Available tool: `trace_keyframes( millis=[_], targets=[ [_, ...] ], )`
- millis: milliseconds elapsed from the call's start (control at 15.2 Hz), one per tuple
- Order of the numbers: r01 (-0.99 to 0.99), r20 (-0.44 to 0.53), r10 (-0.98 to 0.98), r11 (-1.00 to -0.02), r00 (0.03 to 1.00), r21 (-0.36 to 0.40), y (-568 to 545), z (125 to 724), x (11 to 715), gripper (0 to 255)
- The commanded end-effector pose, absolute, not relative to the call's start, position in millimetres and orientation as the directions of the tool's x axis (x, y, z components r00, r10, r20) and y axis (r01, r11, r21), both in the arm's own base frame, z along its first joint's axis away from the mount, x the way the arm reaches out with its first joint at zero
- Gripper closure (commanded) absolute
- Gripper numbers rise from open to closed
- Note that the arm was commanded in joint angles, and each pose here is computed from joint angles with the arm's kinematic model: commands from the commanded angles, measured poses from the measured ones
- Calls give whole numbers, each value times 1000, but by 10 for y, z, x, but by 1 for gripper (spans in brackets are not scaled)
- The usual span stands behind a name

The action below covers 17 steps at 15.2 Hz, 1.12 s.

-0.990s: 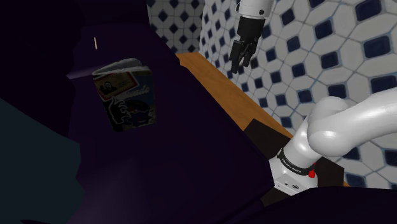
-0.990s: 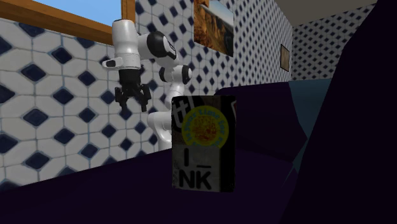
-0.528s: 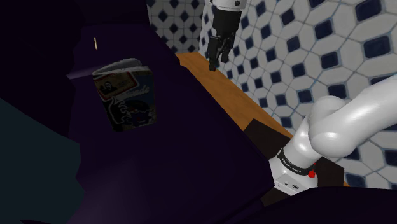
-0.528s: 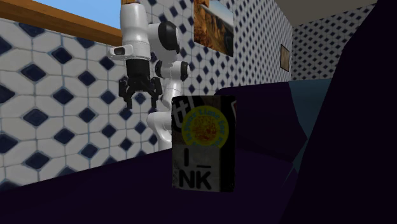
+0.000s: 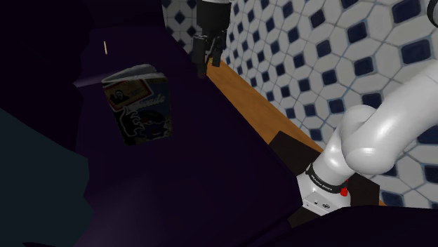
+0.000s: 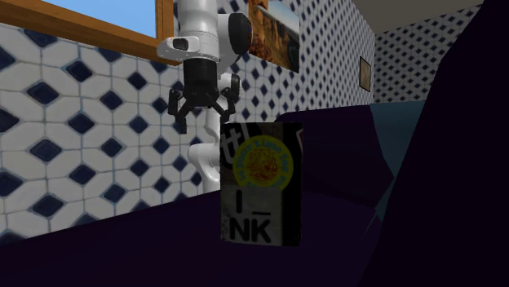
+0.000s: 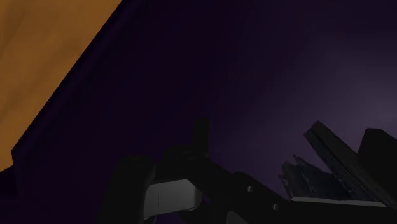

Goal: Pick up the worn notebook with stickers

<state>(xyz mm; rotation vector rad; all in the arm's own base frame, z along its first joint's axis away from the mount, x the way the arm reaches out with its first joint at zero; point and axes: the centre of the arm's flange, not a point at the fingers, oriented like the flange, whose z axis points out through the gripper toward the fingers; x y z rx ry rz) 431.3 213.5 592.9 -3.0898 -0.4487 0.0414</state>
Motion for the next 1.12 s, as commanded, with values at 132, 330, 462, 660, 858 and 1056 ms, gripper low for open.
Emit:
trace_keyframes(
  millis=[132,330,462,660,858,1056],
  targets=[
    [358,-10,358,-934,934,-11,2642,6006,4466,0],
    [411,0,411,-911,911,-1,3029,6069,4543,0],
    [446,6,446,-895,895,6,3290,6111,4581,0],
    [464,9,464,-886,886,9,3425,6080,4597,0],
    [464,9,464,-886,886,9,3425,5921,4597,0],
    [464,9,464,-886,886,9,3425,5733,4597,0]
  ],
)
